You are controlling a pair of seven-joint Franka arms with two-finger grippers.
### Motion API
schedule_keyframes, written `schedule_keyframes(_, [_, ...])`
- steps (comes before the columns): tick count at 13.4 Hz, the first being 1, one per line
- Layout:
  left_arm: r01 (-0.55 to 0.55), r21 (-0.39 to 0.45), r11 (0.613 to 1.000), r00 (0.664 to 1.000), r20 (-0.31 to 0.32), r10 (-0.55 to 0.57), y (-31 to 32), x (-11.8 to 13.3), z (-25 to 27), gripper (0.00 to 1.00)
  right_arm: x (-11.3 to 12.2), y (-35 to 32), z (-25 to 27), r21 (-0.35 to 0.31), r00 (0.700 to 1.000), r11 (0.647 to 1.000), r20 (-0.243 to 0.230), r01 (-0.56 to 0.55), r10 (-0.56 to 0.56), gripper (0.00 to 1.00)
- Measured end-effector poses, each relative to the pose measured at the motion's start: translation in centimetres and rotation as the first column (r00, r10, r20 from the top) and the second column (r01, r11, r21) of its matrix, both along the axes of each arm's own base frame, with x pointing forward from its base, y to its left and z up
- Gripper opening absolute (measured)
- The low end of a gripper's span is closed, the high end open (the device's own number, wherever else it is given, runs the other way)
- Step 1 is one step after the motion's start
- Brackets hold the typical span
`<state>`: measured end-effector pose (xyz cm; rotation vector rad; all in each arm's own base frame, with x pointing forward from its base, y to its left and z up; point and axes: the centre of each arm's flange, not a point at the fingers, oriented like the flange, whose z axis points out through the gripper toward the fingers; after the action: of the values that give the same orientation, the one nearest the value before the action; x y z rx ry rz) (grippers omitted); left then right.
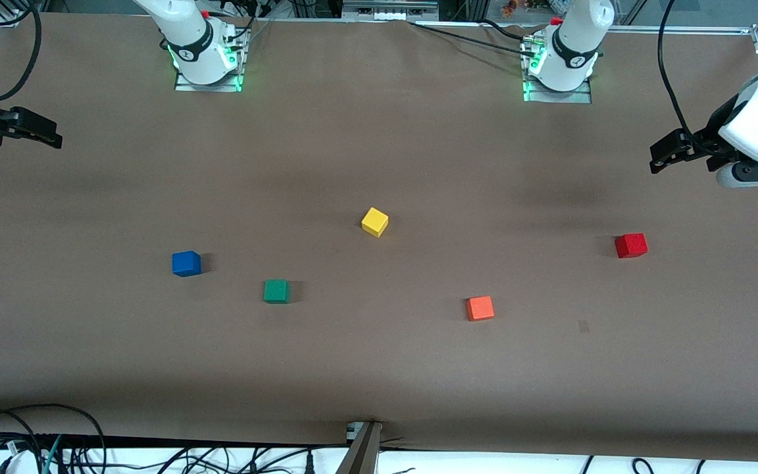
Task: Pass red block to right arm, stack on blue
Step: 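Move the left gripper toward the red cube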
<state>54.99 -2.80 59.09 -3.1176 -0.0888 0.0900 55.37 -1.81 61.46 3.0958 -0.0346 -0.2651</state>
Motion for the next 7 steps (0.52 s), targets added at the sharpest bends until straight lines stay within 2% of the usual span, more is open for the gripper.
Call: schedule_keyframes(7, [0.0,0.0,1.0,1.0,0.0,0.0,-0.02,0.0,-0.01,1.0,0.0,-0.16,-0.01,0.0,1.0,1.0,0.0,0.003,-0.003,1.0])
